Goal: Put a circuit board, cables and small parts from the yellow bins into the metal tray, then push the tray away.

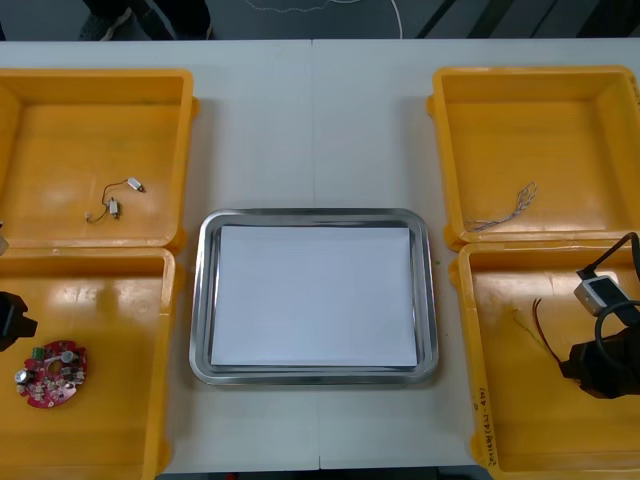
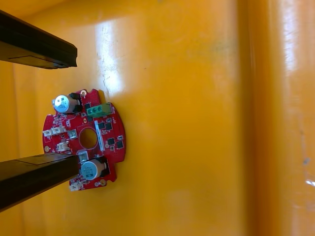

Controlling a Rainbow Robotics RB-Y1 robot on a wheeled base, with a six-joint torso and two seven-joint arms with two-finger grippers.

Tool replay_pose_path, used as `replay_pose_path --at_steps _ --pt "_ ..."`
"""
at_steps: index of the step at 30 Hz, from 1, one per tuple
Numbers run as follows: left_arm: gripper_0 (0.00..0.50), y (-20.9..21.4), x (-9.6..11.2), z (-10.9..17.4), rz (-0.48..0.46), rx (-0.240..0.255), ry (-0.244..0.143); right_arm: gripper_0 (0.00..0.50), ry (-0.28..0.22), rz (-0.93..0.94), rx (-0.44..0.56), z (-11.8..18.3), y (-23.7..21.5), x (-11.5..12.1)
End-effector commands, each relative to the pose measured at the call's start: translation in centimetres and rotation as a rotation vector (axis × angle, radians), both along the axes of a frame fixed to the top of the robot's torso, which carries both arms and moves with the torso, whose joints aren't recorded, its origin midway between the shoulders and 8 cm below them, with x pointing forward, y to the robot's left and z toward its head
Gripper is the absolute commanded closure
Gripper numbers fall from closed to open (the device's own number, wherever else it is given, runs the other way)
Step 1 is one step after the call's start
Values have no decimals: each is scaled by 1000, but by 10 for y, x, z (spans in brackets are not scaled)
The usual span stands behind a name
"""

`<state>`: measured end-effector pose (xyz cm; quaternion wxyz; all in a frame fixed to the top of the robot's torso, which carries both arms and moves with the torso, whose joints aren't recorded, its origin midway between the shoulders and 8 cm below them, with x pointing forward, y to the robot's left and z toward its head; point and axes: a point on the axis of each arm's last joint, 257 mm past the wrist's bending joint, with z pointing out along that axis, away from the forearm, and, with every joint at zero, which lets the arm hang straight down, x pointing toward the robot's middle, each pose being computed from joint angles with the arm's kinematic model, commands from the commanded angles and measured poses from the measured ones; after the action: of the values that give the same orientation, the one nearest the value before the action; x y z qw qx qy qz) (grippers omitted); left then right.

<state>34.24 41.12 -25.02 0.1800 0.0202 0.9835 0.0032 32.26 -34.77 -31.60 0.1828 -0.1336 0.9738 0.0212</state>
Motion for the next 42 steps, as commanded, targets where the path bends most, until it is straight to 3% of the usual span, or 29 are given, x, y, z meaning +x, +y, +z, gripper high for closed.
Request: replay_pose_path --at_steps 1,10,14,20,25,34,42 --pt "0 20 17 19 224 -39 -46 0 -40 50 -10 10 0 2" --pt "0 16 23 -8 323 -81 -22 0 -61 122 -30 5 -5 5" --pt "0 14 19 -26 326 -79 11 0 -57 140 -38 -2 -8 5" --pt "0 19 20 -43 331 -76 21 0 -46 145 -44 -10 -11 4" --pt "0 19 15 -48 313 -70 33 0 -51 153 -40 -17 -8 6" --pt "0 21 5 -53 196 -27 52 0 -41 177 -34 -30 -1 9" --pt "0 18 -4 -56 166 -15 56 0 -34 189 -25 -36 5 11"
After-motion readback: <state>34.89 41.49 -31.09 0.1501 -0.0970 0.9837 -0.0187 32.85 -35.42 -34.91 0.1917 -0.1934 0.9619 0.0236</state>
